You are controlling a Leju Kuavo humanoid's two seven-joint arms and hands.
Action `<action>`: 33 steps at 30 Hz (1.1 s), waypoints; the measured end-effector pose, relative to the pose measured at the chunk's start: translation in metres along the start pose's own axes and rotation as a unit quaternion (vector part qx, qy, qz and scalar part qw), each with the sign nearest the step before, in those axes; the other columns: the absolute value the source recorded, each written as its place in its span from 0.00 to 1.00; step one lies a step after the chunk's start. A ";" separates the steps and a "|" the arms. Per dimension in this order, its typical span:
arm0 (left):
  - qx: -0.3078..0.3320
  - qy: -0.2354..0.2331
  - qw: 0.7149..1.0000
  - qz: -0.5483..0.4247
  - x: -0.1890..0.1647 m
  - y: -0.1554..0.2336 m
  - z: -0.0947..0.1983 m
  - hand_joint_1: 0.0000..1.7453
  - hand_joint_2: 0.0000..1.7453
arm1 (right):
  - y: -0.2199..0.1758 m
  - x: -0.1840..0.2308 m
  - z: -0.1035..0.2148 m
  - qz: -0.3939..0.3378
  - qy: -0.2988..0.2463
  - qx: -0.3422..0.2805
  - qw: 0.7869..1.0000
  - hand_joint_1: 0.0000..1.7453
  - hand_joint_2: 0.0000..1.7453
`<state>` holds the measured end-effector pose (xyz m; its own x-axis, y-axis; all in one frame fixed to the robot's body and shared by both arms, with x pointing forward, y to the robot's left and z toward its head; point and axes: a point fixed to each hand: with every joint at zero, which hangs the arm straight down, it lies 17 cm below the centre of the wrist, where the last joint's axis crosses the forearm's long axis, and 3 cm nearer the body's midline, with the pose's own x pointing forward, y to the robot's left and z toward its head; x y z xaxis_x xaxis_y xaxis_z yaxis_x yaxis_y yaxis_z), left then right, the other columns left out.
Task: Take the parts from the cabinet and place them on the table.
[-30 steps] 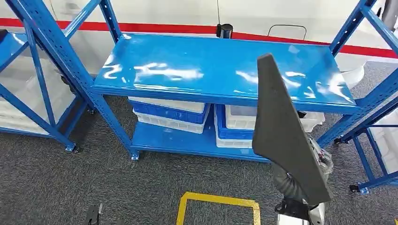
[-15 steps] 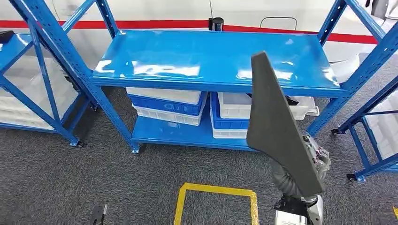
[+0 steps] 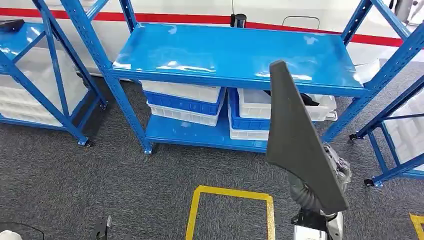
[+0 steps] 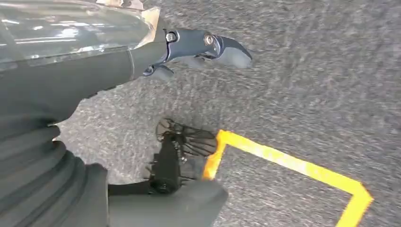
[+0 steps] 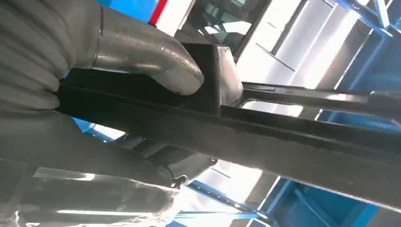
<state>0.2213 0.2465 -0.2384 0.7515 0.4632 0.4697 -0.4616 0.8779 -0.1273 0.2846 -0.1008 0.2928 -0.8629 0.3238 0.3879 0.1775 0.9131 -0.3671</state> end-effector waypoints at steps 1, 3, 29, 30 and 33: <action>0.000 0.000 1.000 0.000 0.000 0.000 0.000 0.00 1.00 | 0.000 -0.001 0.001 0.000 0.001 0.001 1.000 1.00 1.00; 0.000 0.000 1.000 0.000 0.000 0.000 0.000 0.00 1.00 | 0.000 -0.001 0.001 0.001 0.001 0.002 1.000 1.00 1.00; 0.006 -0.004 1.000 0.001 -0.001 0.006 0.000 0.00 1.00 | -0.006 -0.002 0.007 0.000 -0.006 -0.007 1.000 1.00 1.00; 0.007 -0.005 1.000 0.002 -0.002 0.007 0.000 0.00 1.00 | -0.007 -0.003 0.008 0.000 -0.005 -0.006 1.000 1.00 1.00; 0.007 -0.006 1.000 0.003 -0.002 0.007 0.001 0.00 1.00 | -0.006 -0.004 0.010 0.000 -0.007 -0.003 1.000 1.00 1.00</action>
<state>0.2162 0.2517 -0.2397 0.7429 0.4673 0.4793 -0.4727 0.8732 -0.1186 0.2823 -0.1100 0.2849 -0.8693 0.3210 0.3759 0.1808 0.9142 -0.3627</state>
